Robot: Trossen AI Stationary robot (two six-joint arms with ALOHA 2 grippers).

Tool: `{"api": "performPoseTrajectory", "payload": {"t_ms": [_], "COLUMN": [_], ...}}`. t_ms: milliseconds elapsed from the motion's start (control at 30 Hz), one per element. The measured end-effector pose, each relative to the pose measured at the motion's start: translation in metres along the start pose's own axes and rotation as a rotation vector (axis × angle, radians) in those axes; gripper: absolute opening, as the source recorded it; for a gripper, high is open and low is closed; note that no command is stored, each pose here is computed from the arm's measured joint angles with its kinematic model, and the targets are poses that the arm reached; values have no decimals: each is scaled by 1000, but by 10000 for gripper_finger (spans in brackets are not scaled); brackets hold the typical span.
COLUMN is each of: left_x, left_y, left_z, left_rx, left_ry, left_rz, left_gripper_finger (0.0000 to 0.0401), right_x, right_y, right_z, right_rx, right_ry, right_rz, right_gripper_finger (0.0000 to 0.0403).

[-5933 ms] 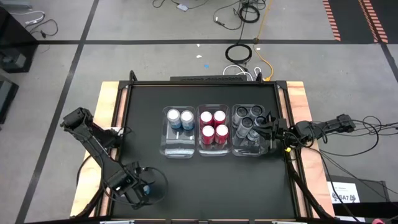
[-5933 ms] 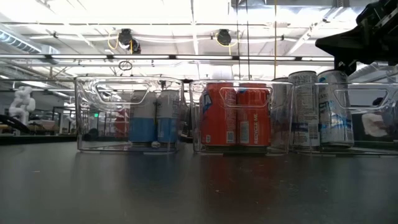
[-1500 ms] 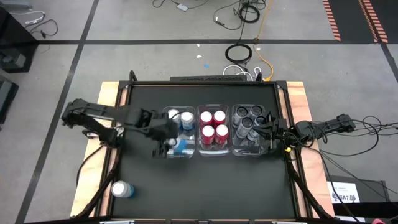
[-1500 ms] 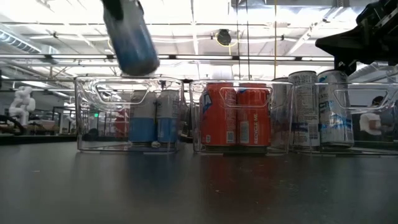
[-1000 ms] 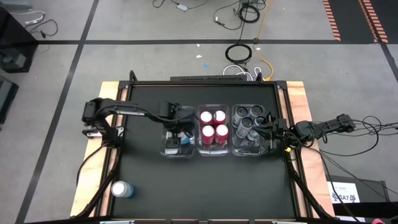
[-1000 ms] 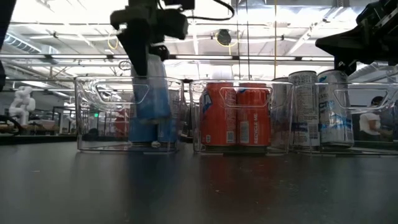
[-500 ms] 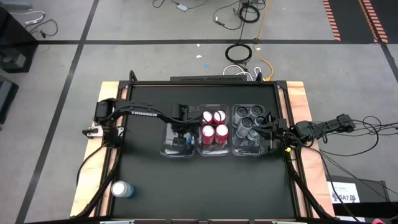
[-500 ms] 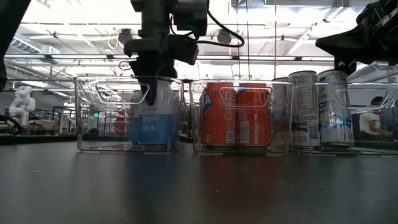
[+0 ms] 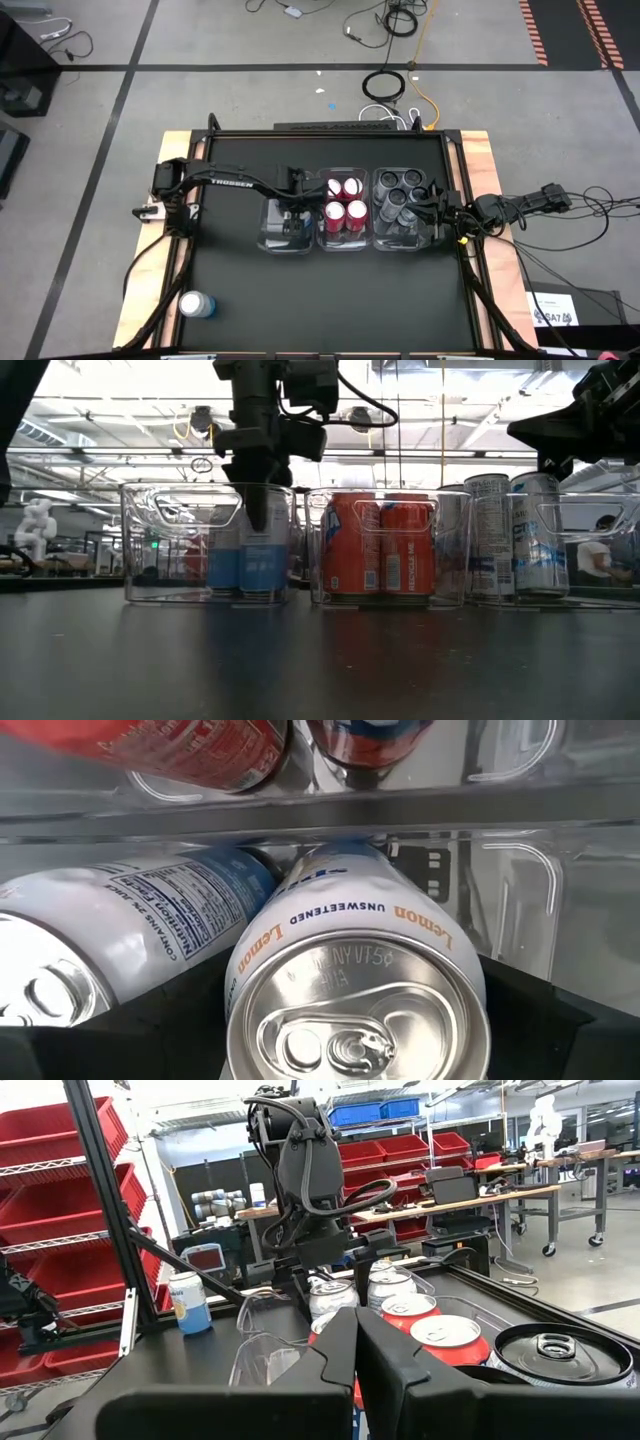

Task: Sort soda cans
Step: Put the blue-white soda can into the left transparent bin

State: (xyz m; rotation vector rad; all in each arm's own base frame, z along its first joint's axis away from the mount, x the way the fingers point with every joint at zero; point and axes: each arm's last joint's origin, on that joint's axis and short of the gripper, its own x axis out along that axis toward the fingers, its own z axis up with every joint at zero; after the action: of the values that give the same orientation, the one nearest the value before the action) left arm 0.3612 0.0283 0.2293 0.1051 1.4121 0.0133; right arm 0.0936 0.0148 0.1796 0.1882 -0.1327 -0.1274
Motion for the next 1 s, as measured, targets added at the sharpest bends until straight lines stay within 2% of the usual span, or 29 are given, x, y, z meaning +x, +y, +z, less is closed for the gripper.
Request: {"api": "performPoseTrajectory", "payload": {"t_ms": [333,567,800,1000], "left_x": [0,0,-4,-32], "left_y": [-2,-3,-2,0], "left_z": [2,2,-4,2], "left_rx": [-17,-56,-181,-303], "left_ry": [-16,-22,61,55], "left_rz": [6,5,-3,1], "left_gripper_finger": [339,392,389,389], "right_x": [0,0,0,0], "right_y": [0,0,0,0], "right_z": [0,0,0,0], "right_rx": [0,0,0,0], "right_ry": [0,0,0,0], "right_rz": [0,0,0,0], "right_gripper_finger": [0,0,0,0]}}
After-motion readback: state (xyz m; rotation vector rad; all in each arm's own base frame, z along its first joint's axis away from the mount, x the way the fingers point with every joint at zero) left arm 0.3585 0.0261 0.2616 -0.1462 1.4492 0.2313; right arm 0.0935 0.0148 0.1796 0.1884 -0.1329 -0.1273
